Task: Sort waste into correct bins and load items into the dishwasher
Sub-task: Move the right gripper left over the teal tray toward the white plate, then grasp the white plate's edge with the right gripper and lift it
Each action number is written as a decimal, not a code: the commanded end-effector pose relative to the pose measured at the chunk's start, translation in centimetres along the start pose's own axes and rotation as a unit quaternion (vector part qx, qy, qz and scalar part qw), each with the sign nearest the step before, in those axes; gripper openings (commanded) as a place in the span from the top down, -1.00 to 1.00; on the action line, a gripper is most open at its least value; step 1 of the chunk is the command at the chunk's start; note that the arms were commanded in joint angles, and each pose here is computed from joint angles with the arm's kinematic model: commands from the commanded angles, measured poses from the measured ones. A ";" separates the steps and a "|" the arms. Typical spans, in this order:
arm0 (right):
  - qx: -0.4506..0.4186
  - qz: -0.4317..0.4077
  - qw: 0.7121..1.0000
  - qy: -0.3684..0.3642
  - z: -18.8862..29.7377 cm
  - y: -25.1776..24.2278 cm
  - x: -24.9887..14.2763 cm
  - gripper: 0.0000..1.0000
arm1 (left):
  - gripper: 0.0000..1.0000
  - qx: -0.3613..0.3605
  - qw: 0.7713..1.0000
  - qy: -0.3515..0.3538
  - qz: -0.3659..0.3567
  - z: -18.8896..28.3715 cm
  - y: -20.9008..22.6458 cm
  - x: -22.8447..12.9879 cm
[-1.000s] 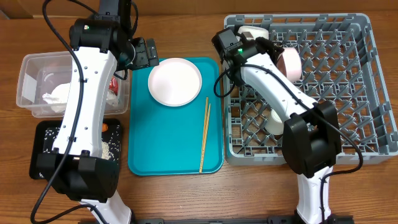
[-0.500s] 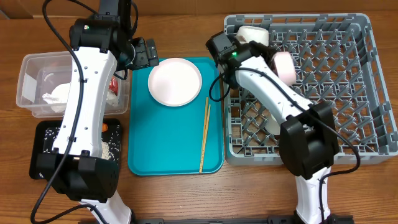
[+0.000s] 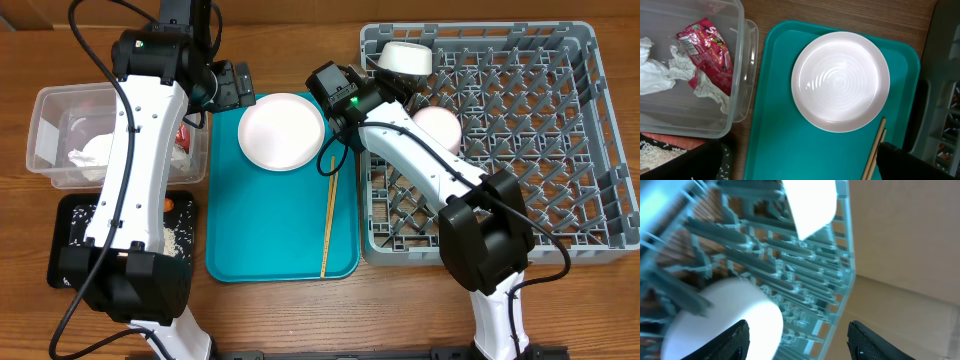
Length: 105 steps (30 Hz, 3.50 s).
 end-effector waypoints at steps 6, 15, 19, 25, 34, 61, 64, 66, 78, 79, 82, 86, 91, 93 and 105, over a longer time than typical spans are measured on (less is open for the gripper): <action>0.191 -0.200 0.959 -0.066 3.8 -5.2 -1.1 -0.30 | -1.00 -0.004 1.000 0.004 0.002 -0.2 0.0 0.0; 0.454 -0.300 0.837 -0.054 7.2 -6.3 -2.7 -0.54 | -0.99 -0.004 1.000 0.004 0.002 -0.2 0.0 0.0; 0.574 -0.271 0.770 -0.063 8.7 -4.8 -2.2 -0.57 | -1.00 -0.004 1.000 0.004 0.002 -0.2 0.0 0.0; 0.632 -0.294 0.713 -0.081 9.4 -2.5 -0.5 -0.36 | -0.99 -0.004 1.000 0.004 0.002 -0.2 0.0 0.0; 0.559 -0.426 0.704 -0.101 8.4 0.9 1.6 -0.27 | -1.00 -0.004 1.000 0.004 0.002 -0.2 0.0 0.0; 0.404 -0.487 0.767 -0.107 3.3 10.5 3.3 -0.29 | -1.00 -0.004 1.000 0.004 0.002 -0.2 0.0 0.0; 0.402 -0.489 0.767 -0.106 3.3 10.5 3.3 -0.29 | -1.00 -0.004 1.000 0.004 0.002 -0.2 0.0 0.0; 0.401 -0.489 0.768 -0.105 3.2 10.7 3.3 -0.29 | -0.99 -0.004 1.000 0.004 0.002 -0.2 0.0 0.0; 0.380 -0.496 0.774 -0.101 0.8 12.8 3.7 -0.15 | -1.00 -0.004 1.000 0.004 0.002 -0.2 0.0 0.0; 0.380 -0.497 0.773 -0.101 0.7 12.7 3.7 -0.09 | -1.00 -0.004 1.000 0.004 0.002 -0.2 0.0 0.0; 0.379 -0.498 0.773 -0.100 0.5 12.7 3.7 0.04 | -0.99 -0.004 1.000 0.004 0.002 -0.2 0.0 0.0; 0.376 -0.499 0.774 -0.096 0.1 12.7 3.5 0.06 | -0.99 -0.004 1.000 0.004 0.002 -0.2 0.0 0.0; 0.376 -0.506 0.772 -0.083 -0.6 13.6 3.5 0.06 | -0.99 -0.004 1.000 0.004 0.002 -0.2 0.0 0.0; 0.377 -0.505 0.772 -0.082 -0.8 13.9 3.5 0.07 | -1.00 -0.004 1.000 0.004 0.001 -0.2 -0.1 0.0; 0.377 -0.504 0.773 -0.082 -0.8 13.9 3.5 0.84 | -0.99 -0.002 1.000 0.004 0.005 -0.3 0.2 0.0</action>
Point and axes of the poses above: each gripper's point midway between its finger pads, its own z axis back along the fingers, its own y axis along the line the jaws close on, x = y × z, the point moved 10 cm from there along z, back along the fingers, and after that the axes turned 9 degrees about -z, right-handed, at the moved point
